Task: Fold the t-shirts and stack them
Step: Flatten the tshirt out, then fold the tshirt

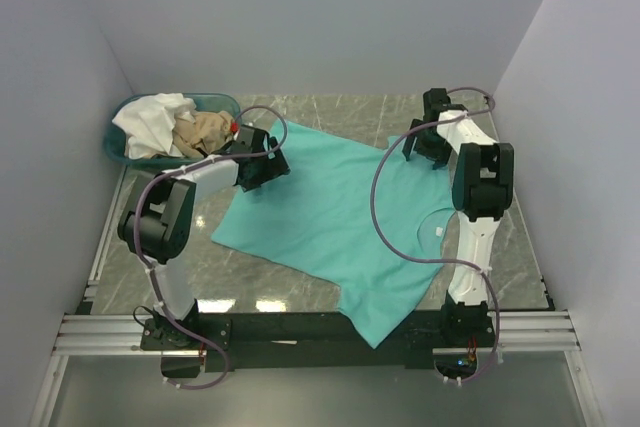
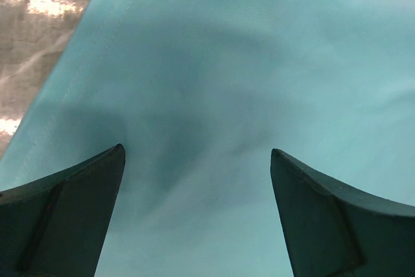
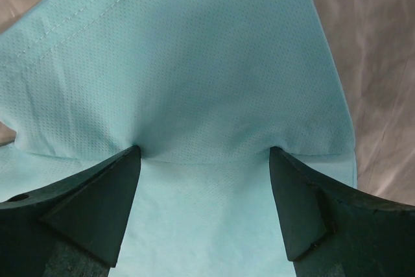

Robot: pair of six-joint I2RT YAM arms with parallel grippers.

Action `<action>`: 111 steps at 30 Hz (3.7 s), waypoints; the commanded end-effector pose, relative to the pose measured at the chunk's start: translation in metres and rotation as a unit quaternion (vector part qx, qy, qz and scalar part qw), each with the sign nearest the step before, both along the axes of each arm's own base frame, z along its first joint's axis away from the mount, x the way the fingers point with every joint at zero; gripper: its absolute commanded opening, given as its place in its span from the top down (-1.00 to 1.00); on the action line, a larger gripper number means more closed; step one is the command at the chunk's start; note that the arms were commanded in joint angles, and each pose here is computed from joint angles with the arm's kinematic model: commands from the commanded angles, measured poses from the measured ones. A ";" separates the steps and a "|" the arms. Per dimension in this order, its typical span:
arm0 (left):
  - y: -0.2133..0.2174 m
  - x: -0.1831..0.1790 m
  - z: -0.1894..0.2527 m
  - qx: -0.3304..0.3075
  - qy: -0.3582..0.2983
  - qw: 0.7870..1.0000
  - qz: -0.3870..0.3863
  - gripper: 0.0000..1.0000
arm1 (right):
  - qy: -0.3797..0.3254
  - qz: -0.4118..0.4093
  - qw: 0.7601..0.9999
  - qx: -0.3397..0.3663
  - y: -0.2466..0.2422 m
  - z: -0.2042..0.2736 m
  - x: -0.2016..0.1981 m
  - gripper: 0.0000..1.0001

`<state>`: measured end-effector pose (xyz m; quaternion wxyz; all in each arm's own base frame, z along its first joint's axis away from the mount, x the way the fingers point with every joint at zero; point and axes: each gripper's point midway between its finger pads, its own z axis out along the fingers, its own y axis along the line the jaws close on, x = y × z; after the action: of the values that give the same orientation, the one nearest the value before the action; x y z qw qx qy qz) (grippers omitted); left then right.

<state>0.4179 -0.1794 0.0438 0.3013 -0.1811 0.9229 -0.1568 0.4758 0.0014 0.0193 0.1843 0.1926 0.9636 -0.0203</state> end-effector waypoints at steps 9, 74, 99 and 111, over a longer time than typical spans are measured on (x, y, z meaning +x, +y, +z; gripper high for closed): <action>-0.024 0.022 0.017 -0.038 -0.019 0.999 -0.033 -0.99 | -0.001 0.051 0.998 -0.025 -0.039 0.009 0.060 -0.70; 0.083 -0.159 -0.022 -0.002 0.049 0.987 0.152 0.99 | -0.198 0.125 0.972 0.036 0.081 0.123 -0.256 -0.76; 0.094 -0.144 -0.011 -0.004 0.034 0.986 0.162 0.99 | 0.080 0.258 0.963 -0.005 0.135 0.000 -0.404 -0.22; 0.092 -0.144 -0.008 -0.006 0.035 0.987 0.158 0.99 | 0.073 0.201 0.975 -0.056 0.117 -0.013 -0.391 0.79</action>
<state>0.2617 -0.0835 0.0213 0.2711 -0.3390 0.8960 -0.0937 0.0746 0.1308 0.0092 0.0922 -0.0514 0.9938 -0.0335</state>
